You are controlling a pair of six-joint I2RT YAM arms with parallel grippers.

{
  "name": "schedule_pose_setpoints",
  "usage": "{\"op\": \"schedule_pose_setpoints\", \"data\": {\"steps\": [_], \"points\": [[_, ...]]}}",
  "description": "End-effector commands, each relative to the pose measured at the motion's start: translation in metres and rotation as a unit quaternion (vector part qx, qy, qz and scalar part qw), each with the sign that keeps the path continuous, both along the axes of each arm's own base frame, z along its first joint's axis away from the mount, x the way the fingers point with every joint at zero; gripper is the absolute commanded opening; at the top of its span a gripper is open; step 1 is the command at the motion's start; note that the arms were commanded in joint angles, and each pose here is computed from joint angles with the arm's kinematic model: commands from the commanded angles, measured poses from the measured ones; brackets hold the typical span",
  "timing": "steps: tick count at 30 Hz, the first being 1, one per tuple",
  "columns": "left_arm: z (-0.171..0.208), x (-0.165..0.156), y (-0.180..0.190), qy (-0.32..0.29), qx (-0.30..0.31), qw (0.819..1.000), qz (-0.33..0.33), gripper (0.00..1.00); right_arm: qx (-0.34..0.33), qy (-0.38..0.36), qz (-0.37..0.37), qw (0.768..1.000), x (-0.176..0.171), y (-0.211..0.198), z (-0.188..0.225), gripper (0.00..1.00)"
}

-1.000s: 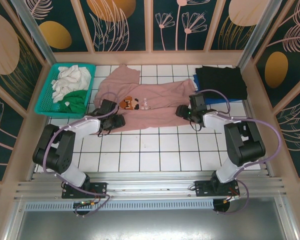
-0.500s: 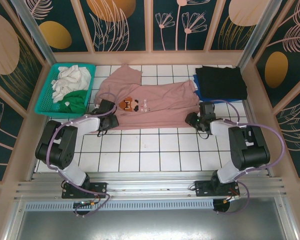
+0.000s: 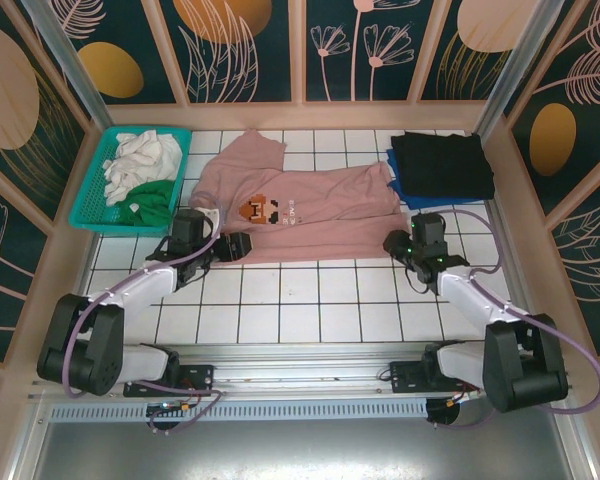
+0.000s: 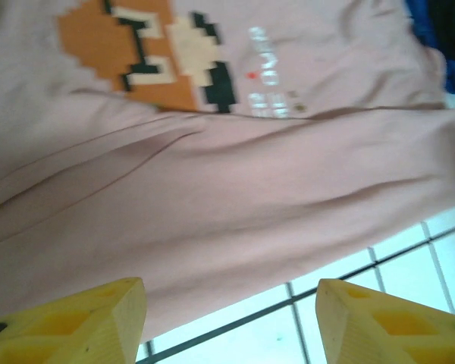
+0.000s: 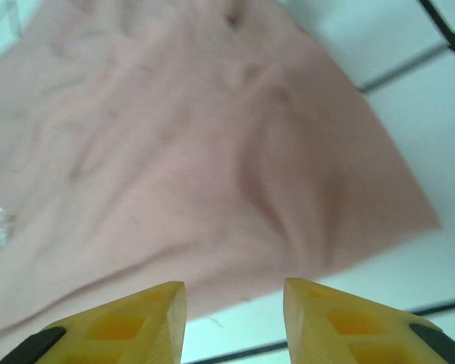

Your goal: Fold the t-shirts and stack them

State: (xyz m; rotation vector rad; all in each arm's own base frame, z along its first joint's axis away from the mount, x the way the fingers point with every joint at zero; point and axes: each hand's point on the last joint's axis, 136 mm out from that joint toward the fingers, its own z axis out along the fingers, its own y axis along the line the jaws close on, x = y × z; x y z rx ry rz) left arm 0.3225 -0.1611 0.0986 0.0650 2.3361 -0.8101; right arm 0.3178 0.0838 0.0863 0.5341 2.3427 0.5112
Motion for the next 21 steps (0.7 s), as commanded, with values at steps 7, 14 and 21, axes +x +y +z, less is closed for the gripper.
{"op": "schedule_pose_setpoints", "data": {"steps": [7, 14, 21], "points": [[-0.022, 0.019, 0.018, 0.008, 0.080, 0.996, 0.026, 0.61, -0.037, 0.007, 0.015, 0.999, 0.048, 0.019, -0.018, 0.40], [-0.055, 0.042, 0.070, 0.090, 0.192, 0.962, 0.172, 0.61, -0.035, 0.054, -0.012, 0.998, 0.034, -0.006, -0.055, 0.41], [-0.066, 0.053, 0.088, 0.112, 0.218, 0.943, 0.227, 0.63, -0.030, 0.082, -0.061, 0.994, 0.012, -0.040, -0.070, 0.42]]}}
